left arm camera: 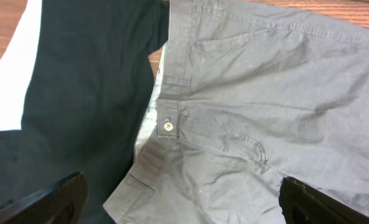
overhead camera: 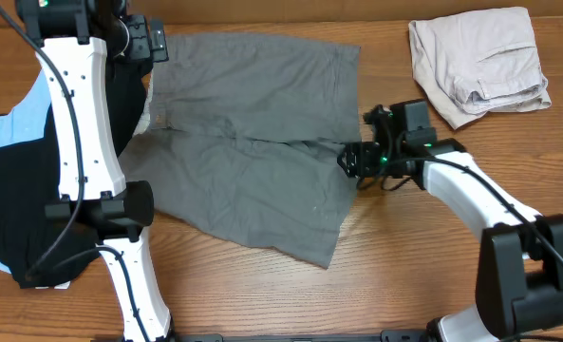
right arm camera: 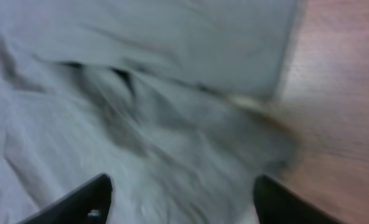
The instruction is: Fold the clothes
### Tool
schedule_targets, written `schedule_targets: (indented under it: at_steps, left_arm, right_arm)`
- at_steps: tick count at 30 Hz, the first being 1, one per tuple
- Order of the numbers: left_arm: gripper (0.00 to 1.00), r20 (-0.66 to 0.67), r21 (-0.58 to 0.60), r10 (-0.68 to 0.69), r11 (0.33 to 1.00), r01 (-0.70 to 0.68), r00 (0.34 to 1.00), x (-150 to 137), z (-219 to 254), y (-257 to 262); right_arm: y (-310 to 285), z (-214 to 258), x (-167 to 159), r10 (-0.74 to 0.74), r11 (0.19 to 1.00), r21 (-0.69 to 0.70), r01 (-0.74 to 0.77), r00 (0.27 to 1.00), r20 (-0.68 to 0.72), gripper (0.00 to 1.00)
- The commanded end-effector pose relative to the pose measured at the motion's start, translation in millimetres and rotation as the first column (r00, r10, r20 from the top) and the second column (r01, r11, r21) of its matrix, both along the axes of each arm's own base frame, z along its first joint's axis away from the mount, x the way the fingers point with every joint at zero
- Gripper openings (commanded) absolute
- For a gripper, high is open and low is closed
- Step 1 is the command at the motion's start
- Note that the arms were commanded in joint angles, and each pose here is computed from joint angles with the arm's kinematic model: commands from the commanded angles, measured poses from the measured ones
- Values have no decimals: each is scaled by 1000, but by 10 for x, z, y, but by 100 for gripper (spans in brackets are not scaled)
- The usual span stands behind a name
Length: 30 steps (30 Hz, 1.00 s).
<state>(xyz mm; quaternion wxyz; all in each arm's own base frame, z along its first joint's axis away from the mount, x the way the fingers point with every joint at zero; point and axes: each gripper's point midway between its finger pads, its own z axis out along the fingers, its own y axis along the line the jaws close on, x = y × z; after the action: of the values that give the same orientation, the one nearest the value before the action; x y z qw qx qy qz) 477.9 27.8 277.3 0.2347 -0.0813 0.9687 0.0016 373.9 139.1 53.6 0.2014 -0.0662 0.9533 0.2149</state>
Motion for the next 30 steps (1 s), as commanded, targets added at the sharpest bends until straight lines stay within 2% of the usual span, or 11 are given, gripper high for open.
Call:
schedule_targets:
  at_steps: [1, 2, 4, 5, 9, 21, 26, 30]
  left_arm:
    - [100, 27, 8, -58, 998, 58, 998, -24, 110, -75]
    - [100, 24, 10, -56, 998, 56, 998, -26, 102, -70]
    - [100, 23, 13, -55, 998, 55, 998, -25, 101, -64]
    - [100, 23, 13, -55, 998, 55, 998, -25, 101, -64]
    - [100, 23, 13, -55, 998, 55, 998, -26, 100, -65]
    - [100, 22, 9, -57, 998, 57, 998, -26, 97, -74]
    - [100, 21, 8, -66, 998, 66, 998, -24, 94, -120]
    - [100, 6, 8, -81, 997, 81, 997, -27, 51, -184]
  right_arm:
    - [151, -63, 102, 37, 999, 8, -37, 999, 28, 53]
    - [186, -85, 129, 44, 999, 9, -44, 998, 39, 41]
    - [245, -92, 209, 53, 998, 15, -54, 996, 75, 25]
    - [262, -87, 270, 52, 998, 14, -53, 993, 102, 21]
    - [277, -89, 482, 35, 999, -7, -34, 981, 189, 13]
    - [198, -676, 309, 27, 998, -59, -25, 999, 36, 7]
    - [-156, -853, 301, -106, 981, -163, 102, 994, -16, 6]
    - [-553, -899, 332, -200, 963, -193, 189, 979, -39, 4]
